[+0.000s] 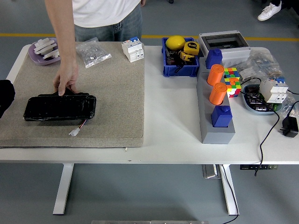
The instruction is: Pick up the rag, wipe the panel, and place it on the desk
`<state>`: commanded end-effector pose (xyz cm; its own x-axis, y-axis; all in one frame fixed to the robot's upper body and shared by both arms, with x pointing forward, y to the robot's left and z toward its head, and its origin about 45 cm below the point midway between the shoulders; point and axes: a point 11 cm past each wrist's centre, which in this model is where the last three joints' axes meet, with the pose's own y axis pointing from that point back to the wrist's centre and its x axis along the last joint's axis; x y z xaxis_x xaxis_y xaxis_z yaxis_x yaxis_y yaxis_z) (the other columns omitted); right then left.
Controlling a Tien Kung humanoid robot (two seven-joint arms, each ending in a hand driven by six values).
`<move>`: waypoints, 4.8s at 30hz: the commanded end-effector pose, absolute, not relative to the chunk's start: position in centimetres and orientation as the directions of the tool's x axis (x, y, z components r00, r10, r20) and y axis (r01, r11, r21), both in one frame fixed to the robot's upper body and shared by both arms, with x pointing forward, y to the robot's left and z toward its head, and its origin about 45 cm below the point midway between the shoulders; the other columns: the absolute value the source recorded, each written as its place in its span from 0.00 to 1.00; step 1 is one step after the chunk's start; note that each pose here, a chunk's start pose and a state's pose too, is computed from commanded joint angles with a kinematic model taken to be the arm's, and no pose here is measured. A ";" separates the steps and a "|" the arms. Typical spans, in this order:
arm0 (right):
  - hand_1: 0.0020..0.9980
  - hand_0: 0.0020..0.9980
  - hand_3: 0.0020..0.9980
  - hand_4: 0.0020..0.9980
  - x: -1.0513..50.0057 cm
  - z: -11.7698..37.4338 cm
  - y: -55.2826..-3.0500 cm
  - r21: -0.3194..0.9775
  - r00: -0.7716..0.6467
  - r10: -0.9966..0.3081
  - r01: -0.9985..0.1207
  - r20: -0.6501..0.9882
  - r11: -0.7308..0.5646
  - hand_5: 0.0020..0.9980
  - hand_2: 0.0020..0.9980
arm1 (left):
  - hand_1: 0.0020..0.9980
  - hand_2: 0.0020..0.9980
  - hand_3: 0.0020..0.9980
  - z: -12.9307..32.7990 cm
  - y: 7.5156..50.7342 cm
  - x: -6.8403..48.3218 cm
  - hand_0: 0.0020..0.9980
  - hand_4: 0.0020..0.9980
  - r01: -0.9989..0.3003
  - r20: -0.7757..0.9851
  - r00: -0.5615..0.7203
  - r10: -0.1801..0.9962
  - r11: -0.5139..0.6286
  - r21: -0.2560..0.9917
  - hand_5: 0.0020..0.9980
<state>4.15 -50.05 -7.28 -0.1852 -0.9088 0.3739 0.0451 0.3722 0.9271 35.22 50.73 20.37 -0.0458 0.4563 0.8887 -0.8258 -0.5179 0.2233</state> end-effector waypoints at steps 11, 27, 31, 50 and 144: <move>0.69 0.67 0.62 0.96 4.1 -7.2 -50.3 0.926 -0.188 -0.907 0.045 0.377 0.376 0.47 0.70 | 0.20 0.53 0.55 20.6 46.5 35.3 0.23 0.53 -0.865 0.905 -0.047 0.423 -0.470 0.175 0.07; 0.69 0.67 0.62 0.96 4.4 -7.1 -50.3 0.926 -0.196 -0.906 0.037 0.374 0.374 0.47 0.70 | 0.19 0.53 0.55 18.8 45.1 35.0 0.23 0.52 -0.860 0.891 -0.030 0.454 -0.466 0.209 0.06; 0.69 0.67 0.62 0.96 4.3 -7.2 -50.3 0.927 -0.197 -0.906 0.040 0.374 0.374 0.47 0.70 | 0.19 0.53 0.55 18.6 44.3 35.1 0.22 0.52 -0.865 0.887 -0.023 0.461 -0.454 0.213 0.06; 0.69 0.67 0.62 0.96 4.4 -7.1 -50.4 0.926 -0.198 -0.906 0.038 0.374 0.375 0.47 0.70 | 0.19 0.53 0.55 17.5 38.5 36.1 0.22 0.52 -0.912 0.871 0.076 0.485 -0.320 0.257 0.06; 0.69 0.67 0.63 0.98 4.9 -6.7 -51.0 0.927 -0.203 -0.907 0.016 0.369 0.374 0.46 0.70 | 0.19 0.53 0.55 18.6 44.5 34.2 0.21 0.53 -0.849 0.936 0.085 0.342 -0.466 0.248 0.07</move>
<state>4.95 -50.99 -6.65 -0.2028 -0.9069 0.3693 0.0163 0.3739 0.9273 34.23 44.50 18.55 0.0852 0.3420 0.9358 -0.8492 -0.4664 0.2478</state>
